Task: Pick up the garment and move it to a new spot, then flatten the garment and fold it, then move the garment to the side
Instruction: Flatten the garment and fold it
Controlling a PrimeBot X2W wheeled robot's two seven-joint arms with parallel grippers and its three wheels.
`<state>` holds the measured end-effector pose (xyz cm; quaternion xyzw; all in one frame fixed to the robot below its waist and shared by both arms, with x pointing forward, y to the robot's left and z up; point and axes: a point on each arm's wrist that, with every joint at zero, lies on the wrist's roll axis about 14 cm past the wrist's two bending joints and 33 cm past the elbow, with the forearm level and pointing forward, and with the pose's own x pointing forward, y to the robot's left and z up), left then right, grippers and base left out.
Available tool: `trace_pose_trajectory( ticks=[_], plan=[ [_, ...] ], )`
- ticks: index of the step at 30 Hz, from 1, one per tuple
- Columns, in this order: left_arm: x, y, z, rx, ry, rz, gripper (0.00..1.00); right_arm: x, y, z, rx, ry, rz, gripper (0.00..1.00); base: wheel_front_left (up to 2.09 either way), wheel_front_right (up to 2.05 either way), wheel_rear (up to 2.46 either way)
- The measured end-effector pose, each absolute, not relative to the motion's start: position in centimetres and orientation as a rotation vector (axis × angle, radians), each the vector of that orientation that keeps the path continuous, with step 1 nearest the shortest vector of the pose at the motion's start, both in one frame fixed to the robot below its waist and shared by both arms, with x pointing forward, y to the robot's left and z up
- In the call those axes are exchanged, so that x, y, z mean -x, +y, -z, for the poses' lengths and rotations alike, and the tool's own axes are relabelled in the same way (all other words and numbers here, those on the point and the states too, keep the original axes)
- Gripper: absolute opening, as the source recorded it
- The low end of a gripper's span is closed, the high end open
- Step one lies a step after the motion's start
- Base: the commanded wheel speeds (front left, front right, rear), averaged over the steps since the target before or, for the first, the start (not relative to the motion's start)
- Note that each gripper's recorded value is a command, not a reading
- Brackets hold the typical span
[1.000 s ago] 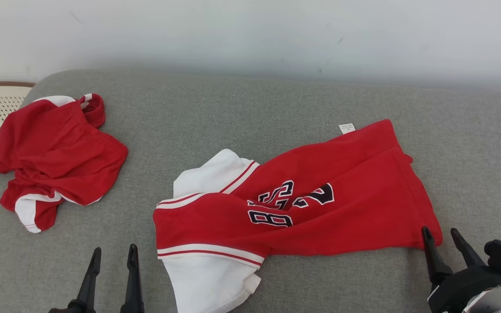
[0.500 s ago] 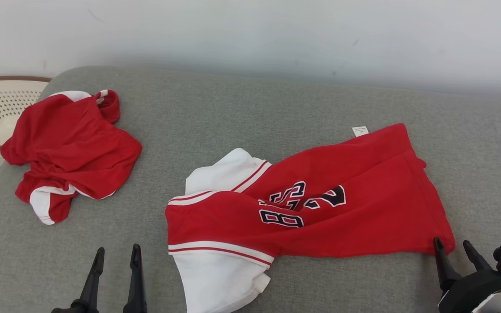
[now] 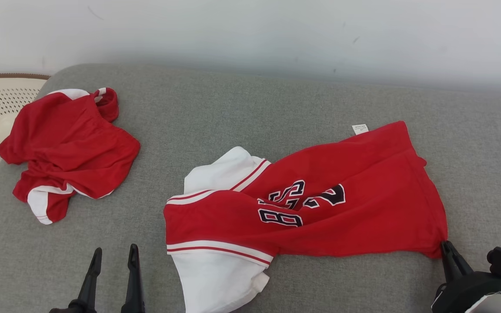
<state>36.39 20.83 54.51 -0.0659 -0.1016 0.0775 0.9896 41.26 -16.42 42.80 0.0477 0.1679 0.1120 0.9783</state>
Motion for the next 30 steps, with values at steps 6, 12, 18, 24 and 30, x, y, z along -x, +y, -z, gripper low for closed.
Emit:
trace_pose_trajectory(
  ticks=[6,12,18,24,30],
  plan=[
    [-36.5,20.8,-54.4,0.132,-0.202,-0.154,1.0,-41.8,-15.6,-44.4,-0.101,0.262,-0.249,0.0,0.0,0.0,0.0],
    [-36.8,20.8,-54.4,0.132,-0.202,-0.148,1.0,-42.0,-14.2,-47.7,-0.131,0.157,-0.3,0.0,0.0,0.0,0.0],
    [-36.9,20.5,-54.5,0.135,-0.206,-0.139,1.0,-40.3,-14.8,-48.6,-0.17,0.164,-0.304,0.0,0.0,0.0,0.0],
    [-37.3,20.2,-54.6,0.136,-0.208,-0.126,1.0,-39.2,-15.4,-51.3,-0.232,0.12,-0.297,0.0,0.0,0.0,0.0],
    [-37.6,19.4,-54.4,0.141,-0.201,-0.1,1.0,-36.9,-13.7,-47.5,-0.256,0.315,-0.346,0.0,0.0,0.0,0.0]
  ],
)
